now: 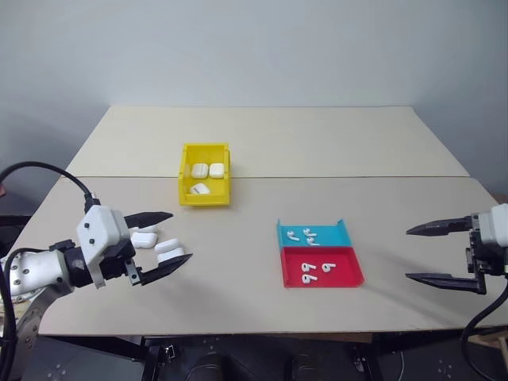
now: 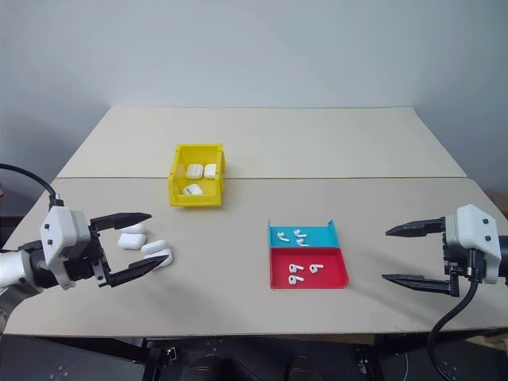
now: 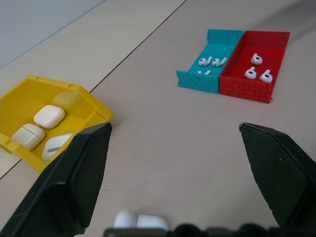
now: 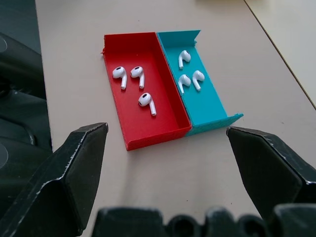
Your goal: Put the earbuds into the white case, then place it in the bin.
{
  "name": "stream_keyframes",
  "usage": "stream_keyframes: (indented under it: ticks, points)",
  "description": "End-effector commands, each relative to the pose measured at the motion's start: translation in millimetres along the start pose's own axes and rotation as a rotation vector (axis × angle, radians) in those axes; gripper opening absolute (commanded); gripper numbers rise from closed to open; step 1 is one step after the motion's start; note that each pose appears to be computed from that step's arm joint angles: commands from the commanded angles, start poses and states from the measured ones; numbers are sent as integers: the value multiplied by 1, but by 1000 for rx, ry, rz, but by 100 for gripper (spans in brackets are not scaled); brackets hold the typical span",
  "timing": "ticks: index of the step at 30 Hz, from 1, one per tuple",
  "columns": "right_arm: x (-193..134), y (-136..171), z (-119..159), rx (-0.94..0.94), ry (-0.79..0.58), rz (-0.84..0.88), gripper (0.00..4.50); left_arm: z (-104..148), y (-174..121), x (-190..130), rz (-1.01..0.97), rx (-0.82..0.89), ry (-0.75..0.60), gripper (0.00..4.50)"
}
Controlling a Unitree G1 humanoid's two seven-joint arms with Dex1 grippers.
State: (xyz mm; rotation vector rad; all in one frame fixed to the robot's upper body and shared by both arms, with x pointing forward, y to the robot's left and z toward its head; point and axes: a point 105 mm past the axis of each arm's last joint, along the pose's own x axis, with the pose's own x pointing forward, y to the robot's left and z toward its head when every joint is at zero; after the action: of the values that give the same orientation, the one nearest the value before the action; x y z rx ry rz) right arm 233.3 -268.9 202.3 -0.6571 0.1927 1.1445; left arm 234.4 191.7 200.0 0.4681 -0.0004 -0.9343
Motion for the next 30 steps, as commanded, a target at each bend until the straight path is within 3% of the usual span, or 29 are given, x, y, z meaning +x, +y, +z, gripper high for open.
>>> stream_keyframes:
  ticks: [1, 12, 19, 25, 30]
  points:
    - [-9, -3, 12, -59, -5, -19, 445, 11, -2, -2, -14, 34, -18, 450]
    - [-5, -3, 10, -57, -6, -16, 445, 10, 8, -5, 77, 72, 55, 450]
    - [-5, -5, 9, -44, -5, -17, 445, 11, 24, -7, 290, 170, 173, 450]
    - [-3, -5, 12, -39, -16, -13, 445, 2, 34, -6, 401, 60, 349, 450]
    - [0, -3, 9, -24, -12, -14, 445, -21, 74, -18, 609, -137, 625, 450]
